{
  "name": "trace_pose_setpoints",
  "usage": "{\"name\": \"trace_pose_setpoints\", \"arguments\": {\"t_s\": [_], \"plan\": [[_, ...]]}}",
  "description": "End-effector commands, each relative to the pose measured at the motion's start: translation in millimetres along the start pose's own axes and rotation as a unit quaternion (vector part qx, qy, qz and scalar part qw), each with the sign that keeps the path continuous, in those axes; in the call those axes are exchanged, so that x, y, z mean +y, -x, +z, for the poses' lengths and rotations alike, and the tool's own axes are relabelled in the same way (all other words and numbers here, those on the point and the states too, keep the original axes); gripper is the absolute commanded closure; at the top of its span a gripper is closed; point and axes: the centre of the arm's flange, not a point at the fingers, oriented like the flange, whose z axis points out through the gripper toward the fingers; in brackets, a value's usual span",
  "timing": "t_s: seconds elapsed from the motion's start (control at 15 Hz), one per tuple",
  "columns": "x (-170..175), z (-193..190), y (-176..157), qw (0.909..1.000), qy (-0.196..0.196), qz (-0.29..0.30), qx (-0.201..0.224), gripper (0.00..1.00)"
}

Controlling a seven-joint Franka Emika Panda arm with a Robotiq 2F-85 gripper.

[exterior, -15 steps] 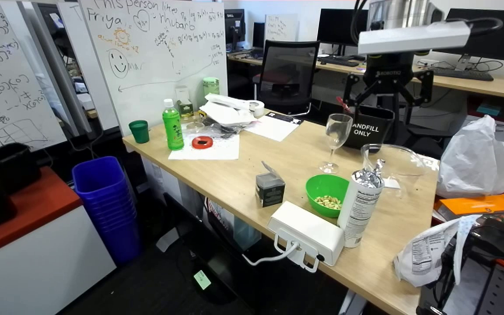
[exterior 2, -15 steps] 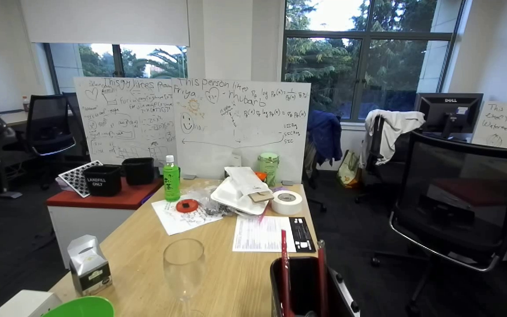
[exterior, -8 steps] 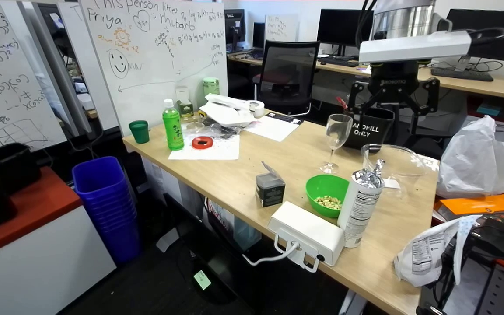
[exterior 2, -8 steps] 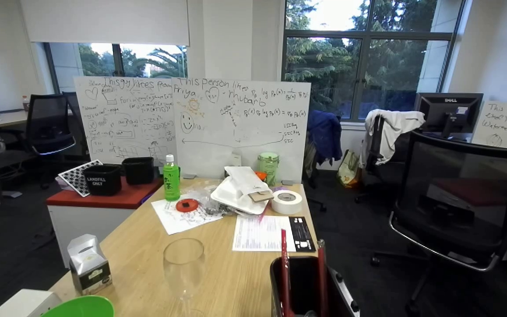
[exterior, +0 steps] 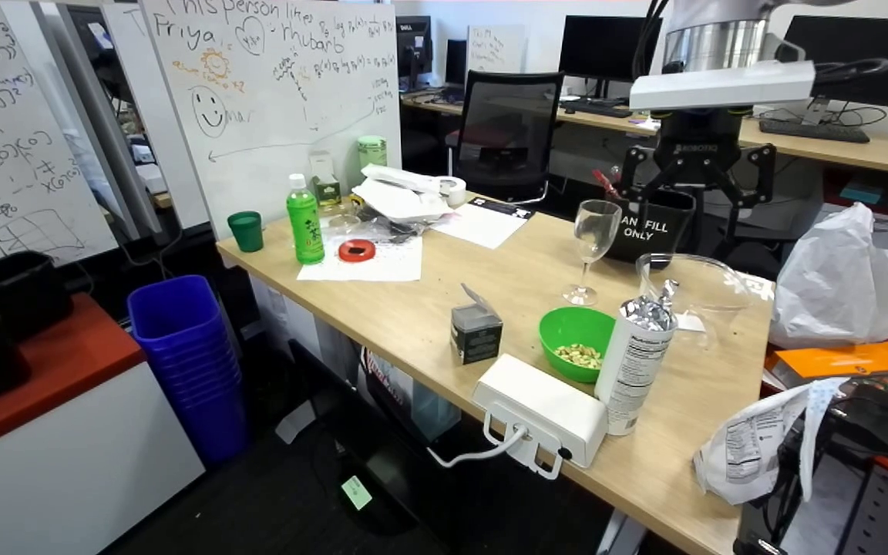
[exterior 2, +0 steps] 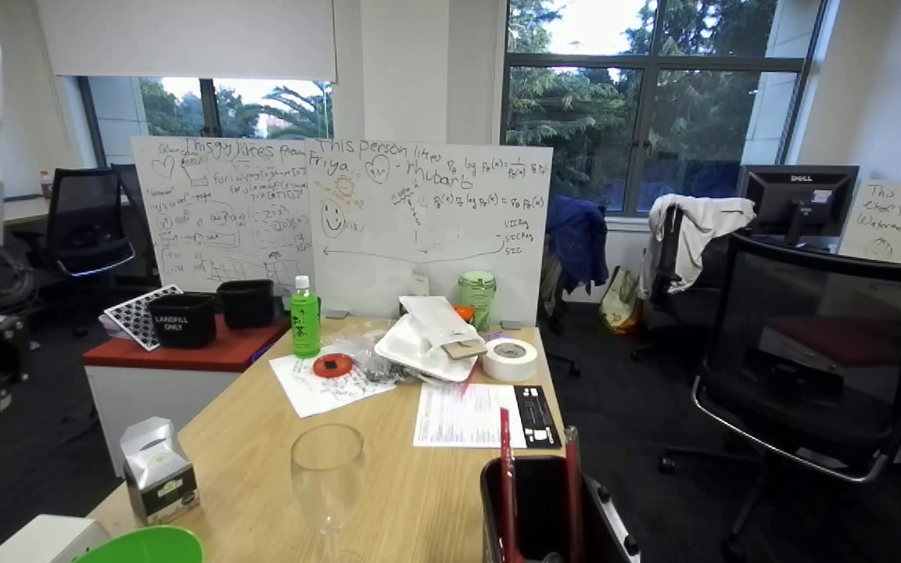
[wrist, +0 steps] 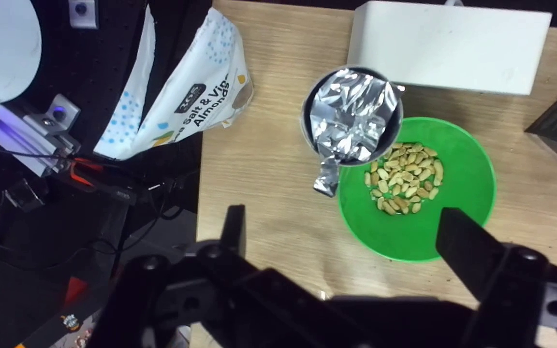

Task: Move the green bowl slightly to the right

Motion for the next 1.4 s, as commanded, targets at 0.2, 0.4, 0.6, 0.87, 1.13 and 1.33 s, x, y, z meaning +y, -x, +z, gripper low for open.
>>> {"name": "trace_pose_setpoints", "arguments": {"t_s": [0.2, 0.4, 0.6, 0.87, 1.13, 1.33], "plan": [[3.7, 62.0, -63.1, 0.9946, -0.009, 0.088, -0.053, 0.0], [-12.3, 108.9, -73.6, 0.9961, 0.005, 0.073, -0.049, 0.0], [-25.2, 157.9, -79.6, 0.9969, 0.024, 0.065, -0.038, 0.0], [-38.2, 207.5, -86.1, 0.9978, 0.026, 0.048, -0.038, 0.0], [-37.4, 214.3, -84.8, 0.9971, 0.037, 0.055, -0.036, 0.0], [-39.9, 213.2, -85.9, 0.9973, 0.035, 0.055, -0.035, 0.0]]}}
